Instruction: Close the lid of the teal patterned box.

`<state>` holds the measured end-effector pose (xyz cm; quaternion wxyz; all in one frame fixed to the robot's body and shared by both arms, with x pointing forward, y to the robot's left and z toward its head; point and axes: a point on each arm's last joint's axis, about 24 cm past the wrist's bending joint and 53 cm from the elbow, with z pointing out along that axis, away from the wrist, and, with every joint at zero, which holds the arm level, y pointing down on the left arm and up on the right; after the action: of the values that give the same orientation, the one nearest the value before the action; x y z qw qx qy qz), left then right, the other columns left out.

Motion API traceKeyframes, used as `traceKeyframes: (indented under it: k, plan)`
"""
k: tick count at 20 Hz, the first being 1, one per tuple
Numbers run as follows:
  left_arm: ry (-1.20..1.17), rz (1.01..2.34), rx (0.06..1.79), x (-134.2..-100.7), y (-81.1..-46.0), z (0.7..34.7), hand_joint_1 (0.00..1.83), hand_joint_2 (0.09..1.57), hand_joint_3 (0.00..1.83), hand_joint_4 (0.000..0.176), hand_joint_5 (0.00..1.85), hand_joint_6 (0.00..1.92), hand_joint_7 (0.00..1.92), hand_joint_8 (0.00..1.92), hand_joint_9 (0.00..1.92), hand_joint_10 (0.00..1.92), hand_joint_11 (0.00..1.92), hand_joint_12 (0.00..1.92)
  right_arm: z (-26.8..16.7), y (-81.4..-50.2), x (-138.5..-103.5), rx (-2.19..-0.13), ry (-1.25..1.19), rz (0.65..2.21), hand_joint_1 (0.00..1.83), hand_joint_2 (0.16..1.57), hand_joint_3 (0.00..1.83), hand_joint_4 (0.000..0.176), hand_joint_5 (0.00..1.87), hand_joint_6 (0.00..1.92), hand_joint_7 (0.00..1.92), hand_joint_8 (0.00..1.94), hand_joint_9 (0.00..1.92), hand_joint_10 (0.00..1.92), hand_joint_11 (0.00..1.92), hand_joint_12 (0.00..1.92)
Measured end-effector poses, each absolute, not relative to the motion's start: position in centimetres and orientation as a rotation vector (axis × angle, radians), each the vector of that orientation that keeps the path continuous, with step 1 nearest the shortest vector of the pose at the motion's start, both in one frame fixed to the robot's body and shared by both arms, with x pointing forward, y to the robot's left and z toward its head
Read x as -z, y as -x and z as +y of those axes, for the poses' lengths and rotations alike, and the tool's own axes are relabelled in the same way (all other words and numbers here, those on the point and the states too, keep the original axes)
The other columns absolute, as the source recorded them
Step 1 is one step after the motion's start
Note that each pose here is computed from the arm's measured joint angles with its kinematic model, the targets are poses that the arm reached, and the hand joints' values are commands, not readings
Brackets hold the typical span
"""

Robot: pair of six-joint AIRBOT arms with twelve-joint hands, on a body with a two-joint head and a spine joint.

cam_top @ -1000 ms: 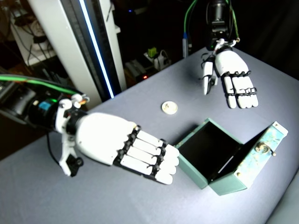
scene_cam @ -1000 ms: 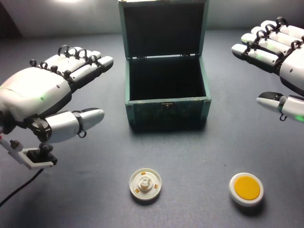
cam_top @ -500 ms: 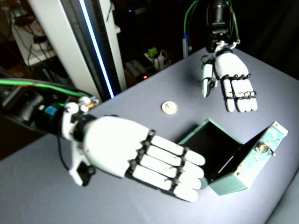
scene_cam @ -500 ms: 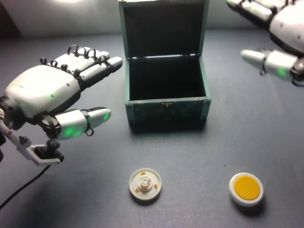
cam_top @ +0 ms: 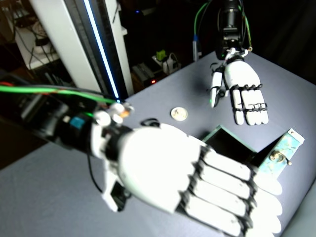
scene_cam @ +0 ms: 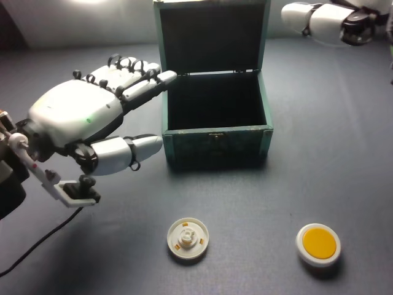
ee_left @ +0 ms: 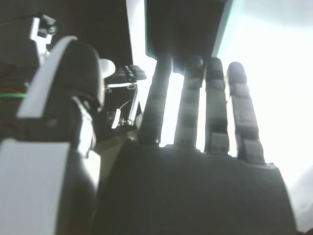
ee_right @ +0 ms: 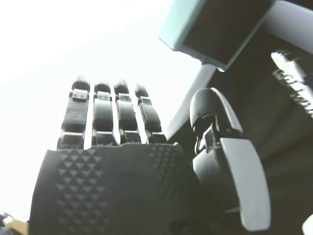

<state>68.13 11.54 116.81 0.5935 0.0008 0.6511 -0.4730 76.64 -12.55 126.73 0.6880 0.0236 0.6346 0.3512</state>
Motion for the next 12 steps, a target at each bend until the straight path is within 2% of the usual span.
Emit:
traceKeyframes:
  k: [1, 2, 3, 4, 5, 6, 7, 8, 9, 10, 11, 12]
  plan:
    - [-0.004, 1.511, 1.105, -116.8, -68.2, 11.2, 0.17, 1.4, 0.0, 0.043, 0.0, 0.0, 0.0, 0.0, 0.0, 0.0, 0.0, 0.0, -12.1, -77.0, -126.4, -0.791, -0.056, 1.436, 0.04, 1.44, 0.0, 0.0, 0.0, 0.0, 0.0, 0.0, 0.0, 0.0, 0.0, 0.18]
    - [-0.006, 1.513, 1.109, -116.7, -68.3, 11.0, 0.17, 1.41, 0.01, 0.034, 0.0, 0.0, 0.0, 0.0, 0.0, 0.0, 0.0, 0.0, -11.8, -77.3, -126.3, -0.795, -0.061, 1.443, 0.06, 1.42, 0.0, 0.0, 0.0, 0.0, 0.0, 0.0, 0.0, 0.0, 0.0, 0.27]
    - [-0.004, 1.52, 1.117, -116.5, -68.3, 10.7, 0.2, 1.41, 0.0, 0.016, 0.0, 0.0, 0.0, 0.0, 0.0, 0.0, 0.0, 0.0, -11.5, -77.5, -126.3, -0.799, -0.064, 1.449, 0.12, 1.4, 0.0, 0.0, 0.0, 0.0, 0.0, 0.0, 0.0, 0.0, 0.0, 0.07]
    - [-0.008, 1.524, 1.121, -116.4, -68.4, 10.4, 0.22, 1.41, 0.0, 0.013, 0.0, 0.0, 0.0, 0.0, 0.0, 0.0, 0.0, 0.0, -11.3, -77.7, -126.2, -0.801, -0.064, 1.454, 0.14, 1.39, 0.0, 0.0, 0.0, 0.0, 0.0, 0.0, 0.0, 0.0, 0.0, 0.01]
    - [-0.008, 1.529, 1.125, -116.3, -68.5, 10.0, 0.24, 1.4, 0.0, 0.024, 0.0, 0.0, 0.0, 0.0, 0.0, 0.0, 0.0, 0.0, -11.0, -77.9, -126.0, -0.803, -0.066, 1.46, 0.13, 1.38, 0.0, 0.0, 0.0, 0.0, 0.0, 0.0, 0.0, 0.0, 0.0, 0.0]
    - [-0.014, 1.528, 1.128, -116.3, -68.5, 9.8, 0.27, 1.39, 0.0, 0.03, 0.0, 0.0, 0.0, 0.0, 0.0, 0.0, 0.0, 0.0, -10.8, -78.2, -125.6, -0.806, -0.071, 1.473, 0.1, 1.39, 0.0, 0.0, 0.0, 0.0, 0.01, 0.0, 0.0, 0.0, 0.0, 0.33]
    - [-0.024, 1.527, 1.129, -116.4, -68.4, 9.7, 0.27, 1.39, 0.0, 0.035, 0.0, 0.0, 0.0, 0.0, 0.0, 0.0, 0.0, 0.0, -10.6, -78.6, -125.1, -0.82, -0.087, 1.49, 0.08, 1.39, 0.0, 0.0, 0.0, 0.0, 0.03, 0.0, 0.02, 0.01, 0.0, 0.76]
    - [-0.028, 1.528, 1.129, -116.3, -68.5, 9.6, 0.28, 1.38, 0.0, 0.043, 0.0, 0.0, 0.0, 0.0, 0.0, 0.0, 0.0, 0.0, -10.5, -78.7, -124.8, -0.825, -0.092, 1.501, 0.06, 1.38, 0.0, 0.0, 0.0, 0.0, 0.02, 0.01, 0.03, 0.01, 0.0, 1.06]
    - [-0.027, 1.527, 1.13, -116.3, -68.5, 9.5, 0.28, 1.38, 0.0, 0.046, 0.0, 0.0, 0.0, 0.0, 0.0, 0.0, 0.0, 0.0, -10.5, -78.8, -124.7, -0.825, -0.096, 1.508, 0.07, 1.38, 0.0, 0.0, 0.0, 0.0, 0.02, 0.0, 0.02, 0.01, 0.0, 1.01]
    - [-0.022, 1.532, 1.131, -116.2, -68.6, 9.4, 0.27, 1.39, 0.0, 0.041, 0.0, 0.0, 0.0, 0.0, 0.0, 0.0, 0.01, 0.01, -10.4, -78.8, -124.5, -0.827, -0.096, 1.513, 0.05, 1.39, 0.0, 0.0, 0.0, 0.0, 0.04, 0.01, 0.01, 0.0, 0.0, 0.67]
    - [-0.023, 1.527, 1.129, -116.4, -68.9, 9.4, 0.26, 1.39, 0.0, 0.029, 0.0, 0.0, 0.0, 0.0, 0.0, 0.0, 0.0, 0.0, -10.2, -78.8, -124.5, -0.829, -0.095, 1.515, 0.07, 1.39, 0.0, 0.0, 0.0, 0.0, 0.05, 0.01, 0.01, 0.0, 0.0, 0.14]
    - [-0.018, 1.523, 1.13, -116.6, -69.1, 9.2, 0.23, 1.4, 0.0, 0.029, 0.0, 0.0, 0.0, 0.0, 0.0, 0.0, 0.0, 0.0, -10.1, -78.8, -124.4, -0.831, -0.092, 1.517, 0.07, 1.38, 0.0, 0.0, 0.03, 0.01, 0.11, 0.03, 0.06, 0.03, 0.0, 0.03]
